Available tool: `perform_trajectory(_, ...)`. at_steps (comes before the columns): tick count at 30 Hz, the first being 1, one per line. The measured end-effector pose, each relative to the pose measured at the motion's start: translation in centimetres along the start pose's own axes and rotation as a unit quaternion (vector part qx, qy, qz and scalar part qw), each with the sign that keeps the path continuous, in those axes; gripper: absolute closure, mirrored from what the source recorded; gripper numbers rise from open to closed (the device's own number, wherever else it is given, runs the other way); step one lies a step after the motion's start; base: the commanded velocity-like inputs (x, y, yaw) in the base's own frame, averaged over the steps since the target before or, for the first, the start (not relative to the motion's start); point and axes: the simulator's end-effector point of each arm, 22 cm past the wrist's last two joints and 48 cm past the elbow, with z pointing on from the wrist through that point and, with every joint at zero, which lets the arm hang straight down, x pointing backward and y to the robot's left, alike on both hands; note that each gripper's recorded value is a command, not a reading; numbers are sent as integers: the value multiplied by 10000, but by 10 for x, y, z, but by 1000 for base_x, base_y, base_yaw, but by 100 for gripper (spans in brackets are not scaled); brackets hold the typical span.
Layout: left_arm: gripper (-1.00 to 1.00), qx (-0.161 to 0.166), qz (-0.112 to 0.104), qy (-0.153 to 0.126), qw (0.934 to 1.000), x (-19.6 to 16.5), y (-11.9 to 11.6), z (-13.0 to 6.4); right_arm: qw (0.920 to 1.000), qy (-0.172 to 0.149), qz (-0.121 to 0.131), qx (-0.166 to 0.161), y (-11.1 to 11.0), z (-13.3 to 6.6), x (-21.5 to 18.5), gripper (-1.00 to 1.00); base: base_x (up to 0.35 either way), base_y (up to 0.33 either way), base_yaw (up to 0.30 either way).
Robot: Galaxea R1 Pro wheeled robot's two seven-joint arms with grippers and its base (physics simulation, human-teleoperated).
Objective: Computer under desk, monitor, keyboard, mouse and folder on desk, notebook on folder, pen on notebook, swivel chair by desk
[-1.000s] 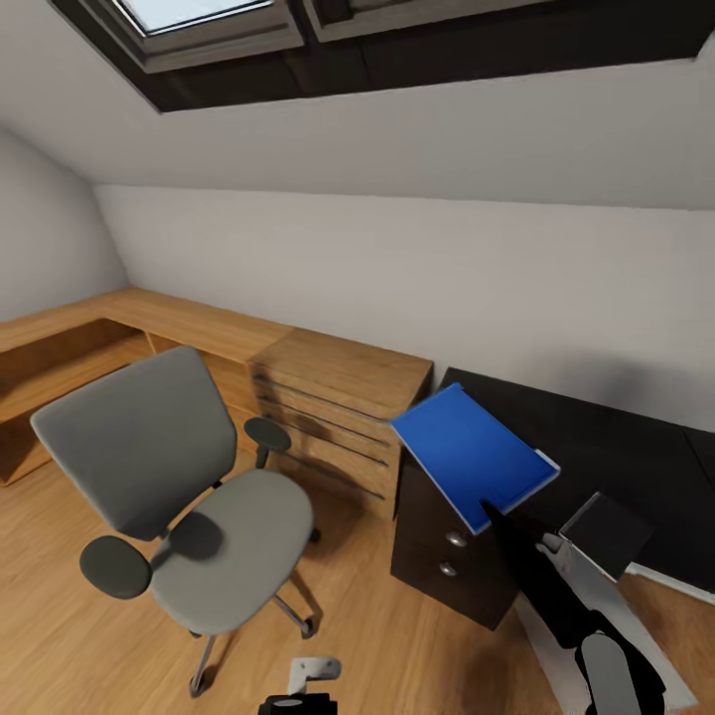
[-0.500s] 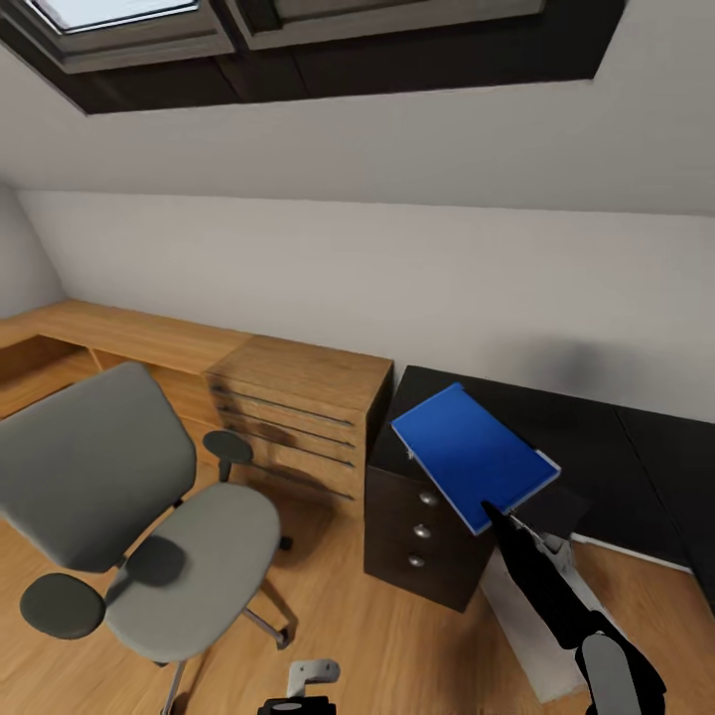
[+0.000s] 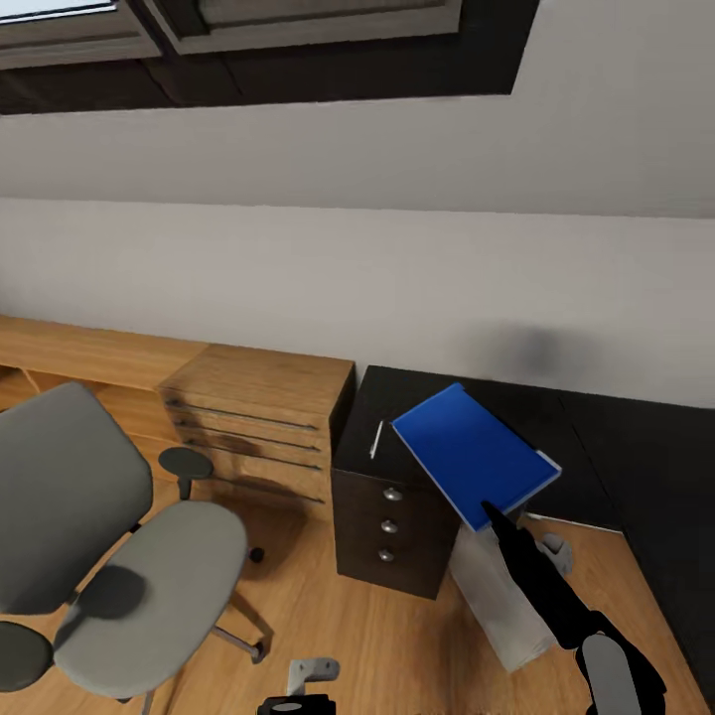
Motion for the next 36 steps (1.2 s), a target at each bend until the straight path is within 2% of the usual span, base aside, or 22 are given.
perform_trajectory(23,-100,-1,-2,5,10000,1,1,-22,10000,8,3,6,18,-11,-5,100,0,0,-267)
perform_trajectory(33,-100,-2,-9,4,10000,2,2,-30,10000,33,15,4,25,-16,-5,100,0,0,-30)
perform_trajectory(36,-100,2,-26,-25,10000,0,2,-33,9998,4,-29,179,19,-18,-10,100,0,0,-1)
